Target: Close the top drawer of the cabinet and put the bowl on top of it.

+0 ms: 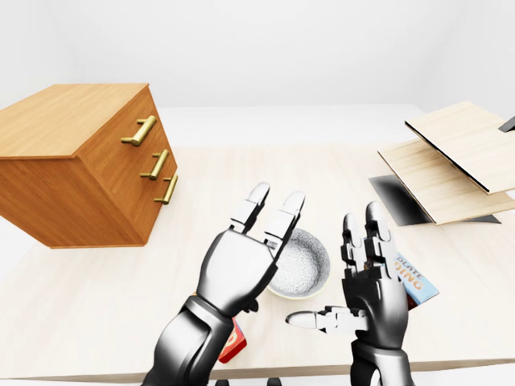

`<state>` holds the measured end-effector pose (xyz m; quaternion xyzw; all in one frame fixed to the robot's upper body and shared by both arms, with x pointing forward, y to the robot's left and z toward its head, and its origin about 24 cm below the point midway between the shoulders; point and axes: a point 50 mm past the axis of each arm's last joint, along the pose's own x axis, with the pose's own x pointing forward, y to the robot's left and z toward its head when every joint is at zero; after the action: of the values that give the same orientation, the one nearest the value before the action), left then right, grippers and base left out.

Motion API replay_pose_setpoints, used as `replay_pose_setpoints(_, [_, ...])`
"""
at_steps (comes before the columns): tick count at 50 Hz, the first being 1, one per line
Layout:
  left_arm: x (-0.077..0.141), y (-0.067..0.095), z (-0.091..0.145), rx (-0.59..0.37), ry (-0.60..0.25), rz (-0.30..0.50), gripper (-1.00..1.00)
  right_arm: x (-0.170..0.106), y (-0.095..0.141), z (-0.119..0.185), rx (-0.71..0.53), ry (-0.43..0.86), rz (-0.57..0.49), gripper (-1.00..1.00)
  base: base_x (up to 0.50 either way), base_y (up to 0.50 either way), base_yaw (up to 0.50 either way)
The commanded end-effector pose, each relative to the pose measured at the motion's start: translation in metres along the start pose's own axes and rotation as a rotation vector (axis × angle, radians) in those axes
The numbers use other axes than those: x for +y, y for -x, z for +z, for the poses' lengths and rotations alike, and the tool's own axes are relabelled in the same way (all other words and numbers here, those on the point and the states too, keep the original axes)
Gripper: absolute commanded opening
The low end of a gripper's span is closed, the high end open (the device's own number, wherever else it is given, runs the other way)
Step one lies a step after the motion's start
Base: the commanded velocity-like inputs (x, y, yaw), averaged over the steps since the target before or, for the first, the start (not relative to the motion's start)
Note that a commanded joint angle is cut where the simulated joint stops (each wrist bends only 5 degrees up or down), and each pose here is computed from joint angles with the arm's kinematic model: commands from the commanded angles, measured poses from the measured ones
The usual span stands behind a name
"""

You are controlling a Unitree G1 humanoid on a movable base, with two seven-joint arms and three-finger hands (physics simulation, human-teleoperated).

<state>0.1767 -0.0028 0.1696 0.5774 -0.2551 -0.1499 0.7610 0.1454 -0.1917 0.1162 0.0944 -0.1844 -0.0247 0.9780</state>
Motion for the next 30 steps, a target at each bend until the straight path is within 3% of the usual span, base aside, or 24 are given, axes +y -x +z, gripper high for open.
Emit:
replay_pose_setpoints(1, [-0.016,-0.005,0.008,-0.024,-0.01,-0.039,1.0,0.0,0.001,-0.001,0.007,-0.005,0.001,1.0,0.0,0.0,0.0])
replay_pose_setpoints(30, [-0.039,-0.006,0.031,-0.119,0.029,-0.074,1.0,-0.002,0.007,-0.002,0.018,-0.022,0.012,1.0,0.0,0.0,0.0])
